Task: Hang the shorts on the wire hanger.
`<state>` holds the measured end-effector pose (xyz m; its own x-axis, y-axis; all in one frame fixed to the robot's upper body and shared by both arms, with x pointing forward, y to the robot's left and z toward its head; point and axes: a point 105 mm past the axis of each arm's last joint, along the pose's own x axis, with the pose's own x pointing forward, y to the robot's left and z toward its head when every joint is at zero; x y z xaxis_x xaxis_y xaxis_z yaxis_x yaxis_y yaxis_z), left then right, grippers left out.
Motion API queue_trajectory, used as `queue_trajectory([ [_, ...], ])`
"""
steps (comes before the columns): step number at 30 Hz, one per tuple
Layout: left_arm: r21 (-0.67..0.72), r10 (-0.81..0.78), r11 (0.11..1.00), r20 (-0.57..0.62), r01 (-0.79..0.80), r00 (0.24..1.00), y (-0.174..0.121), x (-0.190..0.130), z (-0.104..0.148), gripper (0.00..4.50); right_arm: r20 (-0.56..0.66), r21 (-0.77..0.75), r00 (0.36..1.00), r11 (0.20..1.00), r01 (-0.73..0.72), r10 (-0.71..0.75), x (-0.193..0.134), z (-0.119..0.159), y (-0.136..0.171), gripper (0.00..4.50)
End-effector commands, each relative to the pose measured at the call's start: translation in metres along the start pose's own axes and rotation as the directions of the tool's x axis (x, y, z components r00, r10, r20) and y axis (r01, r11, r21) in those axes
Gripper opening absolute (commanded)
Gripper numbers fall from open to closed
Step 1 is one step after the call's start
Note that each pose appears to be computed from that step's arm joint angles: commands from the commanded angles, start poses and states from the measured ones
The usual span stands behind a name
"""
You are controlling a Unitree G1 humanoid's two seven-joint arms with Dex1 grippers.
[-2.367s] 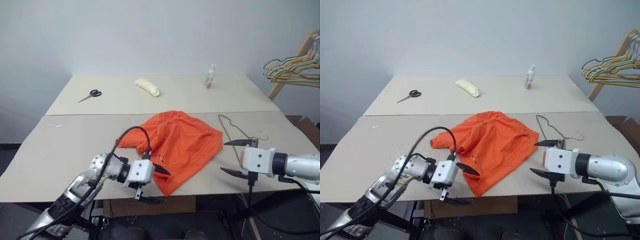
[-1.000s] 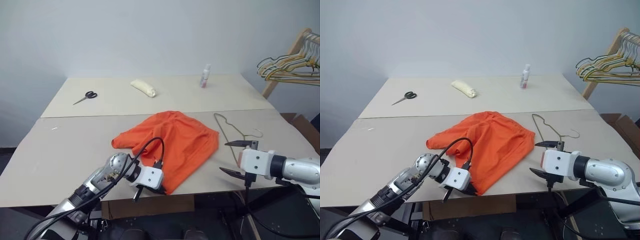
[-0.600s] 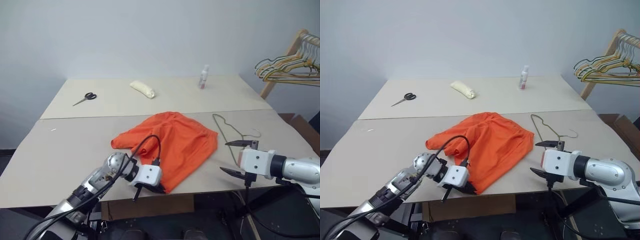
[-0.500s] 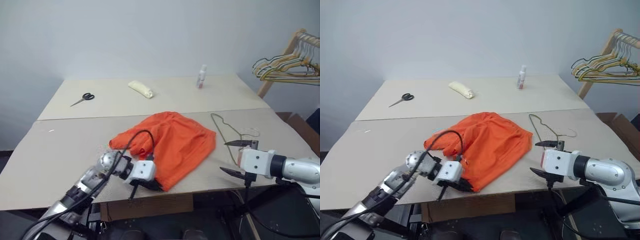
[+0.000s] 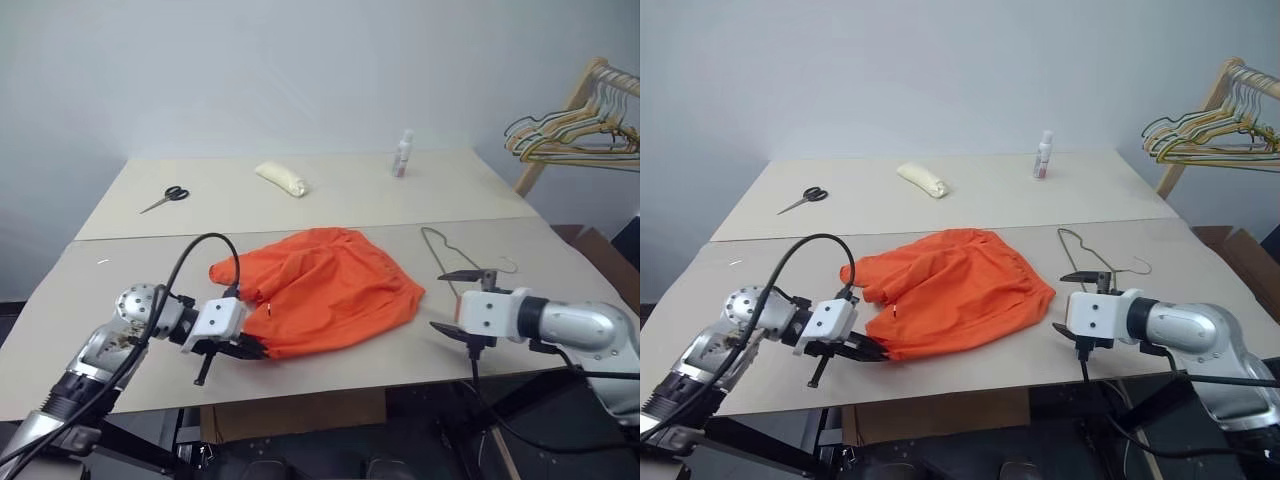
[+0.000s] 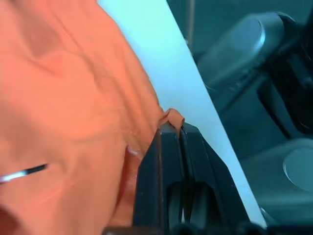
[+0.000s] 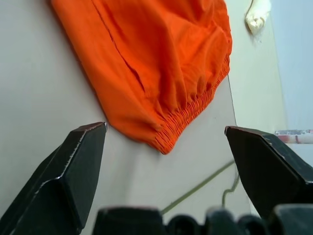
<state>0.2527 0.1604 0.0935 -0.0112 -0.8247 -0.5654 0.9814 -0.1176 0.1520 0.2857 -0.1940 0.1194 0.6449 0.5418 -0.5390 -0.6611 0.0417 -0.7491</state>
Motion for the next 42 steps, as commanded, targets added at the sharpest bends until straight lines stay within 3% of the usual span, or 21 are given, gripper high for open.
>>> queue_trajectory([
  [1, 0.022, 0.051, 0.998, 0.003, -0.051, 0.999, 0.003, -0.019, 0.008, 0.01, -0.026, -0.115, 1.0, 0.993, 0.014, -0.017, 0.013, -0.007, 0.0, 4.5],
  [10, -0.01, 0.154, 0.988, 0.038, -0.154, 0.987, 0.003, -0.044, 0.017, 0.01, -0.02, -0.179, 0.999, 0.983, 0.043, -0.048, 0.054, -0.024, 0.005, 4.5],
  [18, -0.027, 0.208, 0.978, 0.032, -0.207, 0.978, 0.003, -0.057, 0.021, 0.01, 0.045, -0.189, 0.997, 0.98, 0.065, -0.057, 0.077, -0.018, 0.0, 4.5],
  [21, -0.033, 0.214, 0.977, 0.026, -0.213, 0.977, 0.002, -0.057, 0.021, 0.0, 0.086, -0.181, 0.996, 0.983, 0.03, -0.014, 0.08, -0.012, 0.004, 3.95],
  [32, -0.072, 0.233, 0.97, 0.021, -0.231, 0.972, 0.0, -0.058, 0.013, 0.0, 0.139, -0.197, 0.987, 0.979, -0.047, 0.076, 0.076, -0.008, 0.018, 0.03],
  [42, -0.103, 0.27, 0.955, -0.09, -0.279, 0.958, -0.005, -0.065, -0.012, 0.0, 0.176, -0.109, 0.956, 0.969, -0.22, 0.236, 0.027, 0.013, 0.048, 0.03],
])
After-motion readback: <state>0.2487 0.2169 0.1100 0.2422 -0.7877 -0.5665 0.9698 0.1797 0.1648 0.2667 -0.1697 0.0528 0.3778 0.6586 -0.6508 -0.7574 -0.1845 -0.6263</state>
